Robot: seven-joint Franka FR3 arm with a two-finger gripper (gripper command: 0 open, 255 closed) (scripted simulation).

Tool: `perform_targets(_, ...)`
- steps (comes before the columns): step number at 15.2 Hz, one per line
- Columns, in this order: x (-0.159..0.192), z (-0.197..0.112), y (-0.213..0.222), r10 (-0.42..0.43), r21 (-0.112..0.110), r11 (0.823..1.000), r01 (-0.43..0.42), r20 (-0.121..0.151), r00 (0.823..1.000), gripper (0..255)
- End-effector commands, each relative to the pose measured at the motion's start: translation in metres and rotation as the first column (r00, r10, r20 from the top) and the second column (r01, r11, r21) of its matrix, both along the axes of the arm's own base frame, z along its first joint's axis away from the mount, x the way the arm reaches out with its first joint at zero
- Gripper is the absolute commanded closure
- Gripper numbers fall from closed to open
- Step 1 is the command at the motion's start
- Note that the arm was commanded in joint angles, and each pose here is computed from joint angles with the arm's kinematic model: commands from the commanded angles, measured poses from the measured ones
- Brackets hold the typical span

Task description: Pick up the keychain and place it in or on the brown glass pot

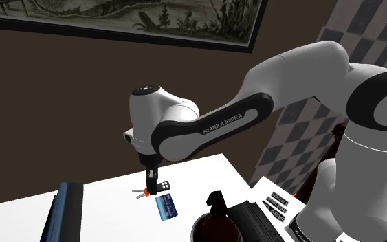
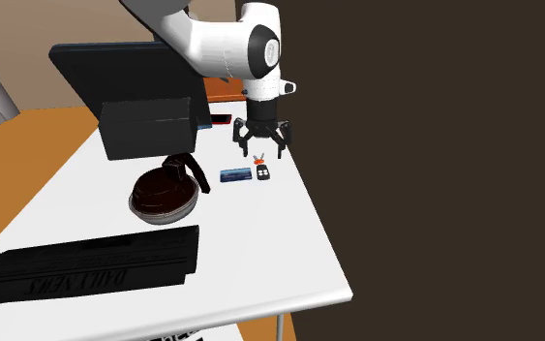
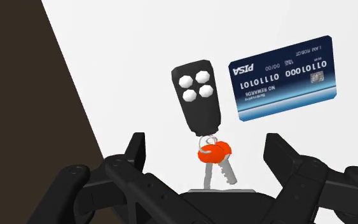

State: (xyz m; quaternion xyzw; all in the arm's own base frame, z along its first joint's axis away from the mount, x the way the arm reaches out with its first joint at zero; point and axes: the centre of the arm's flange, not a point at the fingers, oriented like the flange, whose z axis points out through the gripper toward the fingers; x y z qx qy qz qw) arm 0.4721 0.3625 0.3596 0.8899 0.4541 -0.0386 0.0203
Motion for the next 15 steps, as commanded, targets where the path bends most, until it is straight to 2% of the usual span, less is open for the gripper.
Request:
perform_targets(1, -0.002, -0.009, 0.000, 0.002, 0.000, 1.000, -0.002, 0.001, 1.000, 0)
perform_targets(4, -0.002, -0.023, -0.001, 0.002, 0.000, 1.000, -0.002, 0.001, 1.000, 0)
perform_targets(11, -0.002, -0.023, -0.001, 0.002, 0.000, 1.000, -0.002, 0.001, 1.000, 0)
perform_targets(12, -0.002, -0.023, -0.001, 0.002, 0.000, 1.000, -0.002, 0.001, 1.000, 255)
perform_targets(15, -0.002, -0.023, -0.001, 0.002, 0.000, 1.000, -0.002, 0.001, 1.000, 255)
